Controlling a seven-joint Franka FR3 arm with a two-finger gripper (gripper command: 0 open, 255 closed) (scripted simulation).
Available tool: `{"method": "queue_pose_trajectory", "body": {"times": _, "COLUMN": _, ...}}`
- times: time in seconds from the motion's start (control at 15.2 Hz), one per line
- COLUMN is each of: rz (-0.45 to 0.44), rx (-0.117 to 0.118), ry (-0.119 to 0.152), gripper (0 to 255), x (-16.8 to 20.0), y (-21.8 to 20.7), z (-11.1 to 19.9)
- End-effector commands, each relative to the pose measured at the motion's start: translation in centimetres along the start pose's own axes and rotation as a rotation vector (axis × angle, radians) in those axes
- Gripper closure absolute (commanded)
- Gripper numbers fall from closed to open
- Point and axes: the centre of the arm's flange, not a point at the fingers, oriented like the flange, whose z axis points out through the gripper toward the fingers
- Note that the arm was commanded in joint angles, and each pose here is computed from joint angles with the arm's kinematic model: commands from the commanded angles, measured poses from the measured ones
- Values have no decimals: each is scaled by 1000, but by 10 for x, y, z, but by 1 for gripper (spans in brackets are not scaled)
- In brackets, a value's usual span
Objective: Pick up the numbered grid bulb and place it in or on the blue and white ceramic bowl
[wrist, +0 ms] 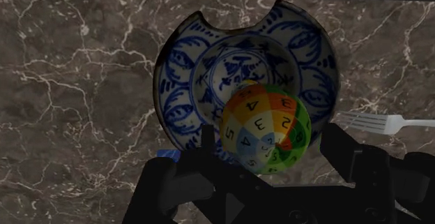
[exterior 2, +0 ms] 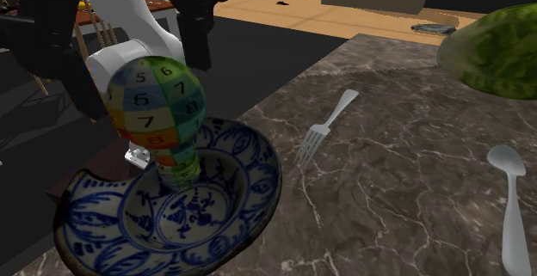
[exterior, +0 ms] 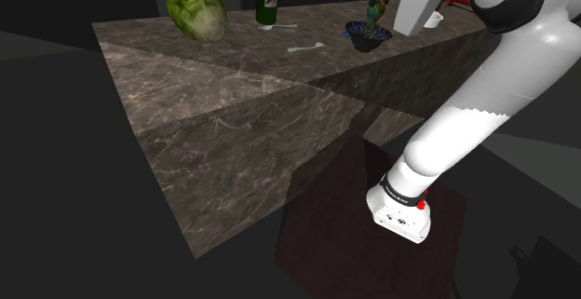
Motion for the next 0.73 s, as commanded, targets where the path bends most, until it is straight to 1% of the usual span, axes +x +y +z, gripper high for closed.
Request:
{"method": "queue_pose_trajectory", "body": {"times": 0.0, "rz": 0, "rx": 0, "ry": 0, "gripper": 0, "x": 0, "y": 0, "z": 0}}
{"method": "queue_pose_trajectory", "body": {"times": 0.26, "rz": 0, "rx": 0, "ry": 0, "gripper": 0, "x": 0, "y": 0, "z": 0}}
{"method": "queue_pose_trajectory", "body": {"times": 0.53, "rz": 0, "rx": 0, "ry": 0, "gripper": 0, "x": 0, "y": 0, "z": -50}}
{"method": "queue_pose_trajectory", "body": {"times": 0.66, "rz": 0, "rx": 0, "ry": 0, "gripper": 0, "x": 0, "y": 0, "z": -50}}
